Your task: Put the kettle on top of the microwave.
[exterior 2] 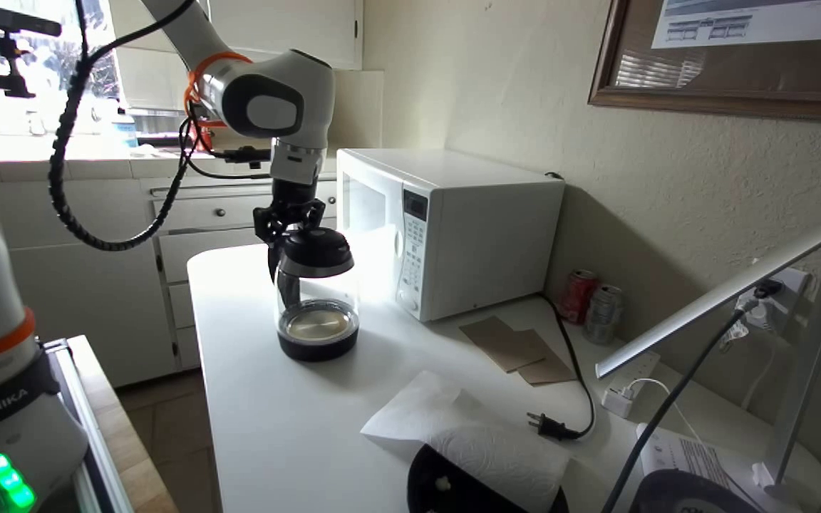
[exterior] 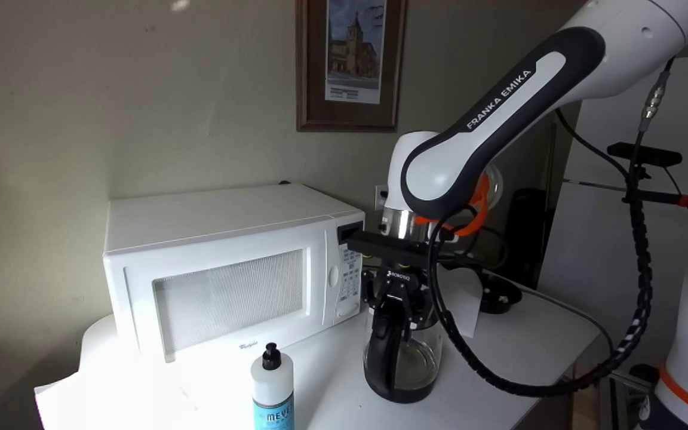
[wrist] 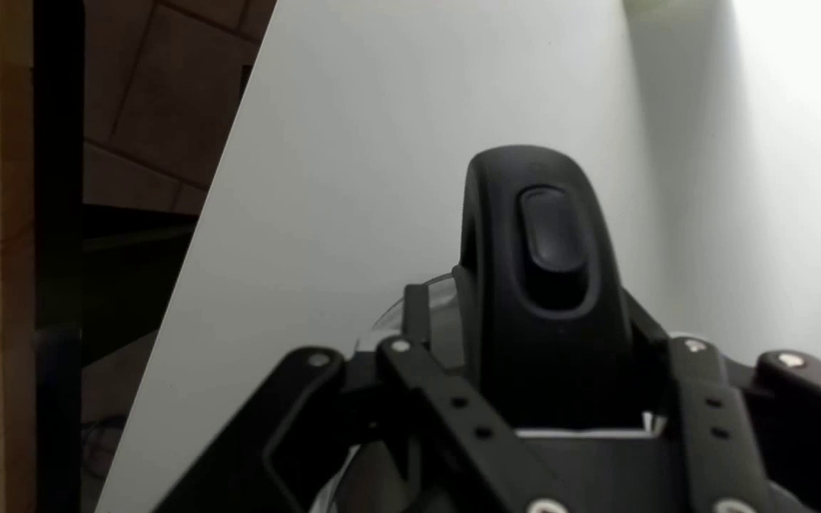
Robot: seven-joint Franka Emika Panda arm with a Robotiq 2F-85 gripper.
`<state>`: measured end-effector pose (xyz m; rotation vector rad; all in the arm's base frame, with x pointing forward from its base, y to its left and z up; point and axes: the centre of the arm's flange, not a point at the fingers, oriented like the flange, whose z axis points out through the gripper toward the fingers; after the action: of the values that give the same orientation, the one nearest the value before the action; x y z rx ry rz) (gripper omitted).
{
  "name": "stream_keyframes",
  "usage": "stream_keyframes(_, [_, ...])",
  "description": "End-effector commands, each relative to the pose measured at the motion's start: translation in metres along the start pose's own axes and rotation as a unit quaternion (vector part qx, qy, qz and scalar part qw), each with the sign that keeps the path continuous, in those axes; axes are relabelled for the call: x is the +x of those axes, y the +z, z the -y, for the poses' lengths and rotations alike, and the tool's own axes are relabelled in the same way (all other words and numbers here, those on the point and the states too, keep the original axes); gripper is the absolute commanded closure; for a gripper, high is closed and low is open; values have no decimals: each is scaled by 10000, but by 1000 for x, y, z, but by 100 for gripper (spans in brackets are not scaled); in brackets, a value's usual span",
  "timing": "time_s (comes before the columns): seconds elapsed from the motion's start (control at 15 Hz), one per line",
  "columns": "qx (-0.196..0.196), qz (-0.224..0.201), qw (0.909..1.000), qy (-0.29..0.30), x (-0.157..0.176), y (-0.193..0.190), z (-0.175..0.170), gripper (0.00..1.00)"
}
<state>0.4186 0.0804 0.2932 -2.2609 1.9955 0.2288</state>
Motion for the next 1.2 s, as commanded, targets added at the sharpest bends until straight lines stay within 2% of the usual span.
stream_keyframes(0.0, [20,-102,9998,182,-2,-2,-2,69])
stream_keyframes(0.13, [-37,-170,9997,164,-3,-4,-2,82])
stream_keyframes(0.2, [-69,-220,9996,154,-4,-4,-3,85])
stream_keyframes(0.4, [-138,-499,9983,-249,-16,-14,-5,86])
stream_keyframes(0.73, [-422,-1061,9865,-1174,-20,-46,-11,86])
stream_keyframes(0.93, [-496,-1273,9823,-1280,-20,-53,-9,86])
stream_keyframes(1.13, [-453,-1168,9846,-1216,-27,-33,3,86])
